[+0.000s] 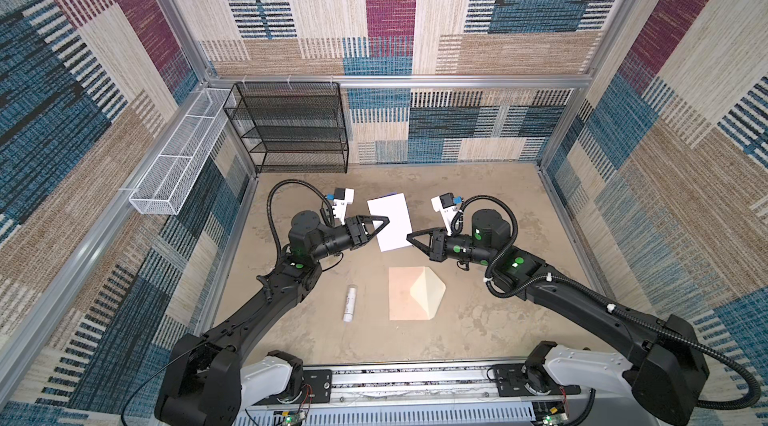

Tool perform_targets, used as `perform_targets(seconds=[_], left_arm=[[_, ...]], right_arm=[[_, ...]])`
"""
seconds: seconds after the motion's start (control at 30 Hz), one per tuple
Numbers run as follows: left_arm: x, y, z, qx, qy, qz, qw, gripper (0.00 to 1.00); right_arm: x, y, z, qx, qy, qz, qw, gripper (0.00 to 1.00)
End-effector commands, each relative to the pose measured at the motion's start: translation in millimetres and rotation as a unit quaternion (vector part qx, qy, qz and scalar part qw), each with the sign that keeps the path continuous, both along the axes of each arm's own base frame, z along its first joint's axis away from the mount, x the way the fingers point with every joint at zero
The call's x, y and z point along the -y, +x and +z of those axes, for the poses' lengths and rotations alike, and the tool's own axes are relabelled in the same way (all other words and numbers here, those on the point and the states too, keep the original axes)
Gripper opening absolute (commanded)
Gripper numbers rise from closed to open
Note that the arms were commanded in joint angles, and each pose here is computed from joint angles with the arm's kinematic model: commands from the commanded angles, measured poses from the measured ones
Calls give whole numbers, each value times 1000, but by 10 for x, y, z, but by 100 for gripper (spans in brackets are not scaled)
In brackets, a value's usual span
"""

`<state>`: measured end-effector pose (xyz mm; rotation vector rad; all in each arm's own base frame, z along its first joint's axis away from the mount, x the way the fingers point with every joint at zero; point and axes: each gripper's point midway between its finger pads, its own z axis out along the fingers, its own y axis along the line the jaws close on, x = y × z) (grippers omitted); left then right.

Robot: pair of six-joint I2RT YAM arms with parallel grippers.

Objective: Place the letter into the envelope and seal it
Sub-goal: 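Lift the letter upright with the right gripper while the left gripper grasps its other edge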

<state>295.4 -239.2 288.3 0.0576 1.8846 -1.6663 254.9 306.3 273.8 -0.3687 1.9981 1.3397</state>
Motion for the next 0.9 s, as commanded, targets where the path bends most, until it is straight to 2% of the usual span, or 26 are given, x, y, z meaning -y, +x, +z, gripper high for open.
perform_targets(seconds=[0.0,0.13,0.2,0.23,0.33,0.4,0.57,0.87], left_arm=[[11,-27,26,14,8,-7,1000,33],[20,-22,-2,11,13,-9,1000,21],[27,-25,-11,11,14,-11,1000,16],[29,-26,-9,12,15,-12,1000,13],[39,-38,-22,8,20,-16,1000,4],[55,-65,-37,6,26,-24,999,2],[88,-171,-89,2,31,-43,999,0],[239,-299,-135,-2,21,-71,997,0]], right_arm=[[6,-8,54,2,14,4,1000,9],[8,-19,34,0,17,9,1000,12],[14,-26,35,2,17,11,1000,20],[23,-31,19,2,15,10,1000,25],[74,-49,36,11,18,10,1000,57],[164,-53,53,13,35,14,999,67],[366,-31,-1,5,64,18,998,73],[262,-96,-74,-7,94,67,993,74]])
